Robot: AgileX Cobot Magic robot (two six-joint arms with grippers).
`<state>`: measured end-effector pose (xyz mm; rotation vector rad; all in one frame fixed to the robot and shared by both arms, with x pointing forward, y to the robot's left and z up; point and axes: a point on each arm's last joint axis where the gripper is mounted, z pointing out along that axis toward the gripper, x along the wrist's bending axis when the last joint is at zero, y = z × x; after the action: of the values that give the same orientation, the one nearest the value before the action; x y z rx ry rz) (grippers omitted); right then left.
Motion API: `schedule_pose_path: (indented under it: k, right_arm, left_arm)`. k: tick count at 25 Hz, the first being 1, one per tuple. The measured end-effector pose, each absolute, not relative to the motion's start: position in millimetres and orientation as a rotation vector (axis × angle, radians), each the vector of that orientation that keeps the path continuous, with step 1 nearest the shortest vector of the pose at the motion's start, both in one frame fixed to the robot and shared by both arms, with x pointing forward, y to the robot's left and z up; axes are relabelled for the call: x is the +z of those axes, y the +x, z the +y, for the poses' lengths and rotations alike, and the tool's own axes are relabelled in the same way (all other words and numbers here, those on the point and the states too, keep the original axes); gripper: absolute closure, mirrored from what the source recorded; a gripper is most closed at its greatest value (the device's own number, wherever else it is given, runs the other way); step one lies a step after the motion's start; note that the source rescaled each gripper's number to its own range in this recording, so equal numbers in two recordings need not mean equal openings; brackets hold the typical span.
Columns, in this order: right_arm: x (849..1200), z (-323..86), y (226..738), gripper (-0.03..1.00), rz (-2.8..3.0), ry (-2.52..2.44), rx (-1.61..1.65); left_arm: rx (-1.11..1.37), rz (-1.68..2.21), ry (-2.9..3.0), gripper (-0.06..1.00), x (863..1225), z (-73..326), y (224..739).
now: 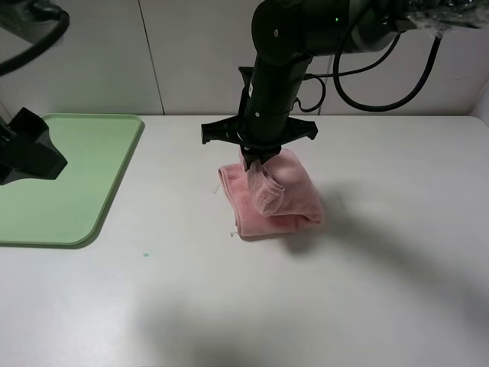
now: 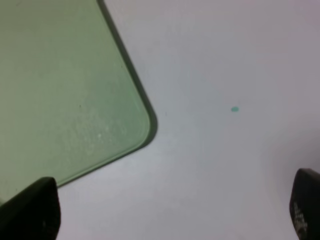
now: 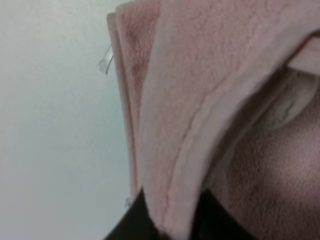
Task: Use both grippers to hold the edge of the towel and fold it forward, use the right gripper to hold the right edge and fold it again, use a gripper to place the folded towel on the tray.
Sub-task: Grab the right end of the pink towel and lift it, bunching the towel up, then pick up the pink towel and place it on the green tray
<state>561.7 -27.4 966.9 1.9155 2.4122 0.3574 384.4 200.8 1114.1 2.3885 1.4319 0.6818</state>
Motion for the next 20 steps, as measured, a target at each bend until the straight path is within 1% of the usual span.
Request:
schedule_pose_path:
  k: [1, 3, 4, 5, 6, 8, 10, 20]
  right_arm:
    - [966.9, -27.1, 561.5, 0.71, 2.414, 1.913, 0.359]
    - [966.9, -26.0, 560.5, 0.42, 2.425, 1.897, 0.358]
    - [967.0, -24.4, 559.7, 0.25, 2.43, 1.878, 0.362]
    - [967.0, -22.2, 558.1, 0.13, 2.439, 1.865, 0.366]
    - [967.2, -20.4, 557.1, 0.06, 2.444, 1.856, 0.373]
    - [967.2, -17.9, 555.1, 0.0, 2.453, 1.831, 0.373]
    - [967.2, -17.6, 554.8, -0.02, 2.453, 1.819, 0.37]
    - [967.0, -23.5, 558.0, -0.03, 2.439, 1.727, 0.31]
  left_arm:
    - [0.682, 1.431, 2.389, 0.04, 1114.1, 200.8, 384.4]
    - [0.682, 1.431, 2.389, 0.04, 1114.1, 200.8, 384.4]
    - [0.682, 1.431, 2.389, 0.04, 1114.1, 200.8, 384.4]
    - [0.682, 1.431, 2.389, 0.04, 1114.1, 200.8, 384.4]
    - [0.682, 1.431, 2.389, 0.04, 1114.1, 200.8, 384.4]
    - [0.682, 1.431, 2.389, 0.04, 1114.1, 200.8, 384.4]
    - [0.682, 1.431, 2.389, 0.04, 1114.1, 200.8, 384.4]
    - [0.682, 1.43, 2.39, 0.04, 1114.1, 200.8, 384.4]
